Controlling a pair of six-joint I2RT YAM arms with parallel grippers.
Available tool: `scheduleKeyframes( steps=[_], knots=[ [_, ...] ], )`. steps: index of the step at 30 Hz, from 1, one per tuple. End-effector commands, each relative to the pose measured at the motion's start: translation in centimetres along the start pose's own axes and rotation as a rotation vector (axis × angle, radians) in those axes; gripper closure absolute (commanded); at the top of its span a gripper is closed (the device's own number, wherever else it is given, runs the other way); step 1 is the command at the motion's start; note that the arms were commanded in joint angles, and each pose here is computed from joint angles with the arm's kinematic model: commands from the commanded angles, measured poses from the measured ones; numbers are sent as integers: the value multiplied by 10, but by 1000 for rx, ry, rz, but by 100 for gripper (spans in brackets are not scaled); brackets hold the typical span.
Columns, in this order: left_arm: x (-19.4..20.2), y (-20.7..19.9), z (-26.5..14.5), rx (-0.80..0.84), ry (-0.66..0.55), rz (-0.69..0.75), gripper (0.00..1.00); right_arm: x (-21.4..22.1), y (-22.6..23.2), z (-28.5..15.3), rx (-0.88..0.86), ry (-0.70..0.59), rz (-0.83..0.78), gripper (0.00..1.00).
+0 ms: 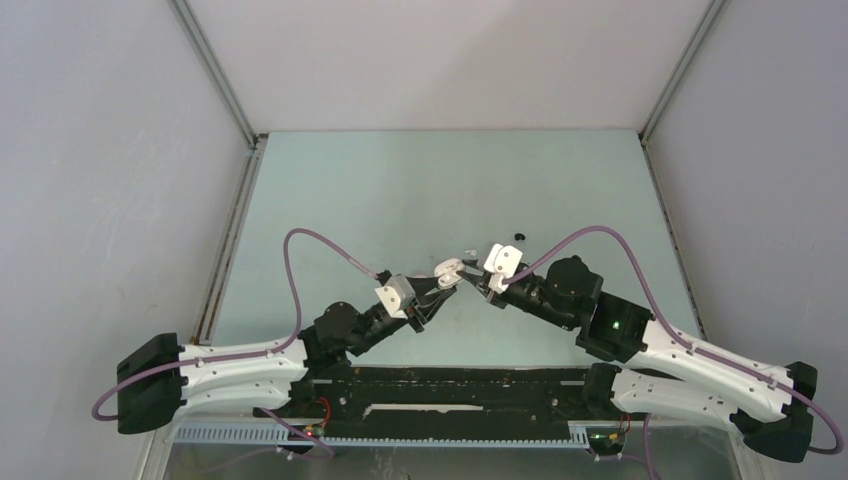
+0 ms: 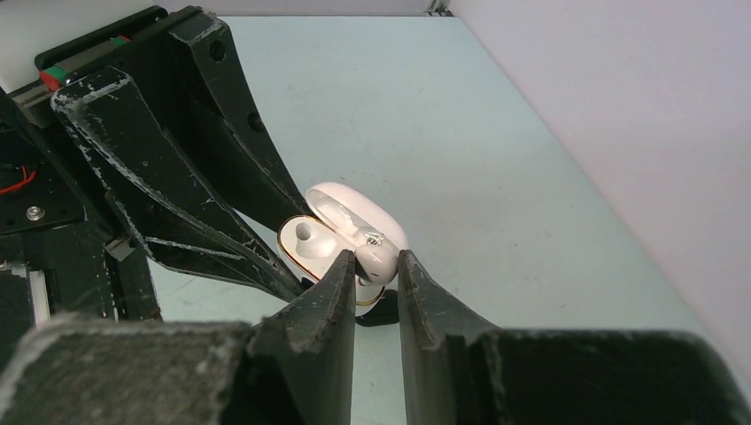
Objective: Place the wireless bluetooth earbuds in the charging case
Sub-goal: Place the earbud in the charging case.
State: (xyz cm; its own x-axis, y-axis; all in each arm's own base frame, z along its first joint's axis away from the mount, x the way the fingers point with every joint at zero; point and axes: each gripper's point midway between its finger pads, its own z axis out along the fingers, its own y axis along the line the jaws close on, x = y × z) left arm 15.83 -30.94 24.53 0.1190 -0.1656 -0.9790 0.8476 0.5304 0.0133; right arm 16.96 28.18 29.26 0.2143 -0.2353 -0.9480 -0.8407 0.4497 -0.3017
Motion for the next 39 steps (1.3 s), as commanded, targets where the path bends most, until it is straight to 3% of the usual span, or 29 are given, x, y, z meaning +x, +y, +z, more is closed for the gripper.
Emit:
scheduleKeyframes(
  steps=[1, 16, 20, 29, 39],
  knots=[
    [-19, -4, -1, 13, -74, -26, 100, -7, -3, 3, 15, -37, -13, 100],
    [-21, -2, -4, 4, -92, -34, 100, 3, 7, 7, -34, -4, -29, 100],
    [-22, -1, -4, 0, -95, -35, 100, 6, 8, 8, -39, 8, -37, 91],
    [-20, 1, -4, -10, -89, -34, 100, 6, 10, 8, -47, 8, -46, 88],
    [-19, 1, -5, -13, -86, -34, 100, 3, 19, 7, -94, 3, -42, 72]
  ],
)
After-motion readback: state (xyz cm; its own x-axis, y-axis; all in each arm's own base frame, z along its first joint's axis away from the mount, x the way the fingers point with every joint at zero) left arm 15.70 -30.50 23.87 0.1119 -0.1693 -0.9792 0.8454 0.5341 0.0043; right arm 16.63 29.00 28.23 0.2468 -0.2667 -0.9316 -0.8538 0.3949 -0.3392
